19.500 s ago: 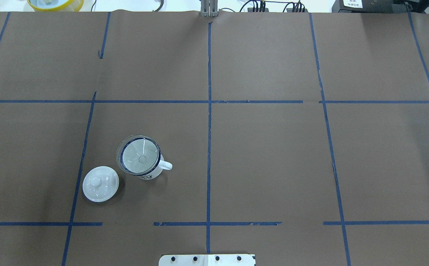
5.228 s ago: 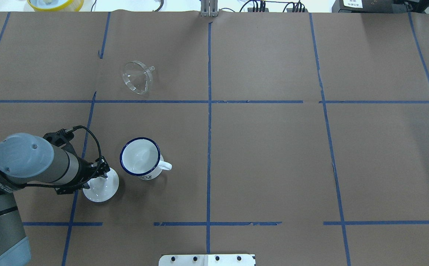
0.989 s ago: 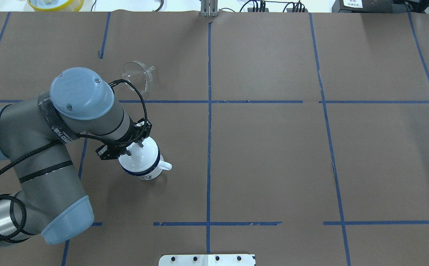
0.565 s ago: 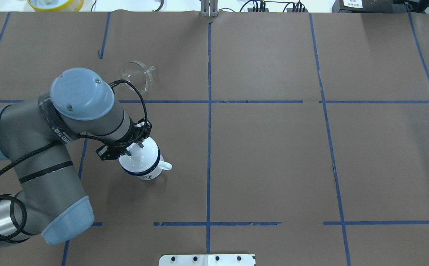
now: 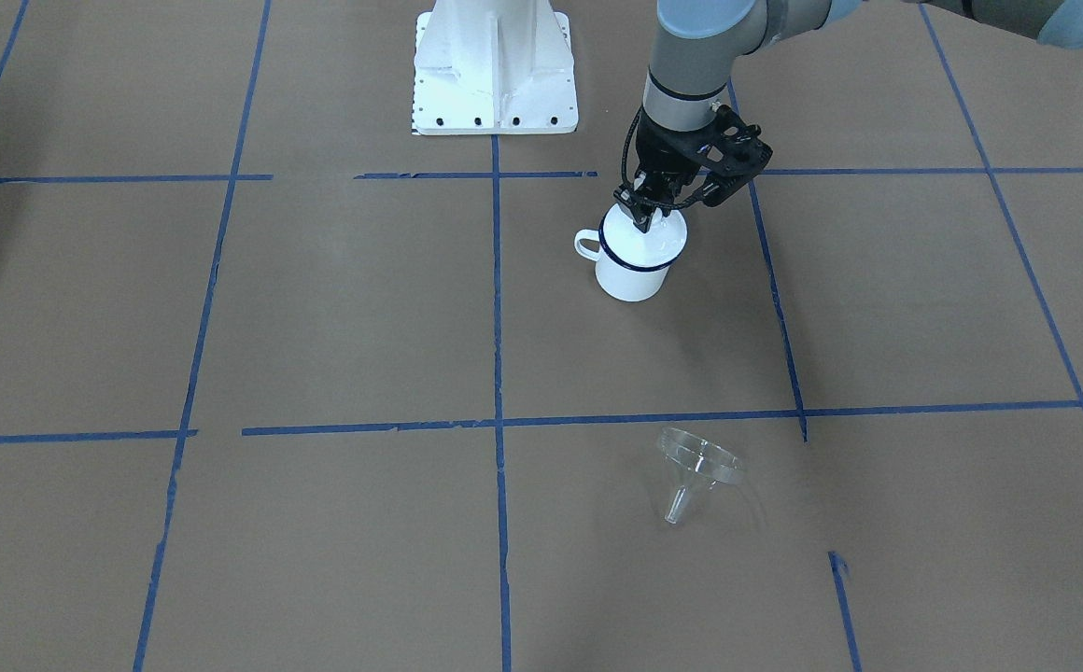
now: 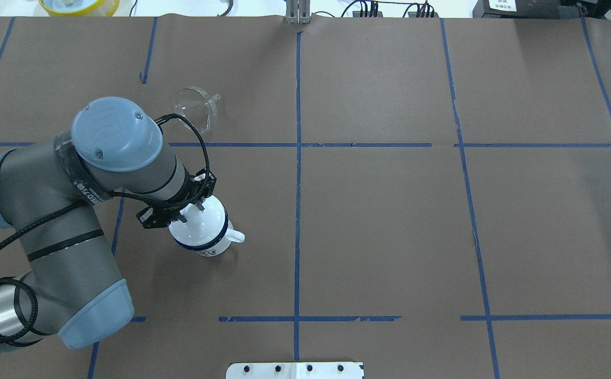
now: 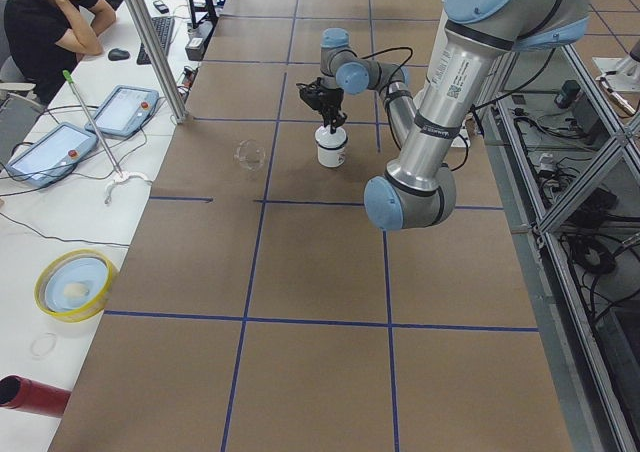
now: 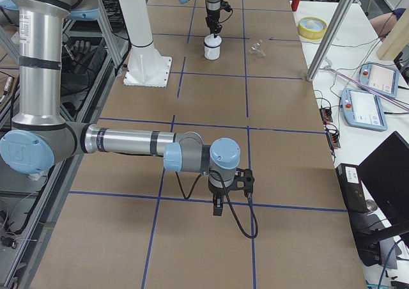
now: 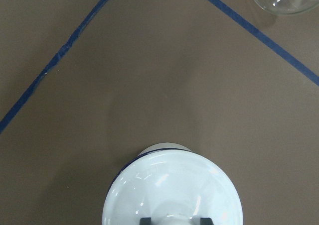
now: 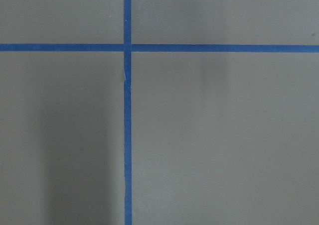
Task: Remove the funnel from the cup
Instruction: 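Lower the lid onto the mug opening with the left gripper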
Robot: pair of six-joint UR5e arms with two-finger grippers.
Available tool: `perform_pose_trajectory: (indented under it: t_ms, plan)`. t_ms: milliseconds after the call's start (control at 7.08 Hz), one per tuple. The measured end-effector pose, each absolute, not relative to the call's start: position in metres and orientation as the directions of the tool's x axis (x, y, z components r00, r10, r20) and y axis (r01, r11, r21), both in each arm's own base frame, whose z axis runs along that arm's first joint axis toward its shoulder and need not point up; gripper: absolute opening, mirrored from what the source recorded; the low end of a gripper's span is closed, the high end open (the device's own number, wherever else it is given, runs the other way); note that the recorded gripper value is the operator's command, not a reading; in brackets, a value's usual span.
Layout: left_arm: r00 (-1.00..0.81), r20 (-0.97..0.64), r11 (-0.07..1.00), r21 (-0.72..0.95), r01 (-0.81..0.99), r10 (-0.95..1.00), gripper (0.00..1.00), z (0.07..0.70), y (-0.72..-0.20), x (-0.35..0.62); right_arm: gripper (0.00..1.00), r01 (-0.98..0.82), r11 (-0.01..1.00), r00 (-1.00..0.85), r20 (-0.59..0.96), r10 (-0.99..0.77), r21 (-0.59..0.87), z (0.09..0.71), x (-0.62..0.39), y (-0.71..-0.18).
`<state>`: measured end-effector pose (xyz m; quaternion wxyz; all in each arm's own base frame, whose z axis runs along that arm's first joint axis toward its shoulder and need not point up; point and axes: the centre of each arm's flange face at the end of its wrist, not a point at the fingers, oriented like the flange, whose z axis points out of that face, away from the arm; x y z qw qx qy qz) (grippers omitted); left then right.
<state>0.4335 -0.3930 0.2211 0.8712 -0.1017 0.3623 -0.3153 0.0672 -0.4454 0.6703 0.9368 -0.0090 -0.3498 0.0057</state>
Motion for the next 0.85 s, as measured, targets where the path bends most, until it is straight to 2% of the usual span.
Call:
perform_pose_trajectory:
  t_ms: [283,424,565,707,848]
  plan:
    - [0.537,-0.569,0.781,-0.406,0.475,-0.623,0.29,0.2203,-0.3928,0.4331,1.0,-0.004,1.0,0.755,0.655,0.017,-0.021,0.6703,0.0672,-0.4454]
    - [0.537,-0.568,0.78,-0.407,0.476,-0.624,0.36,0.2206,-0.3929,0.4334,1.0,-0.004,1.0,0.755,0.655,0.017,-0.021,0.6703,0.0672,-0.4454]
    - [0.537,-0.567,0.78,-0.407,0.476,-0.624,0.57,0.2208,-0.3926,0.434,1.0,-0.004,1.0,0.755,0.655,0.017,-0.021,0.6704,0.0671,-0.4454]
    - [0.54,-0.567,0.781,-0.408,0.473,-0.623,1.0,0.2209,-0.391,0.4357,1.0,-0.004,1.0,0.755,0.655,0.017,-0.021,0.6703,0.0671,-0.4454]
    - [0.543,-0.567,0.784,-0.407,0.469,-0.619,1.0,0.221,-0.3888,0.4378,1.0,-0.004,1.0,0.755,0.655,0.016,-0.02,0.6701,0.0672,-0.4454]
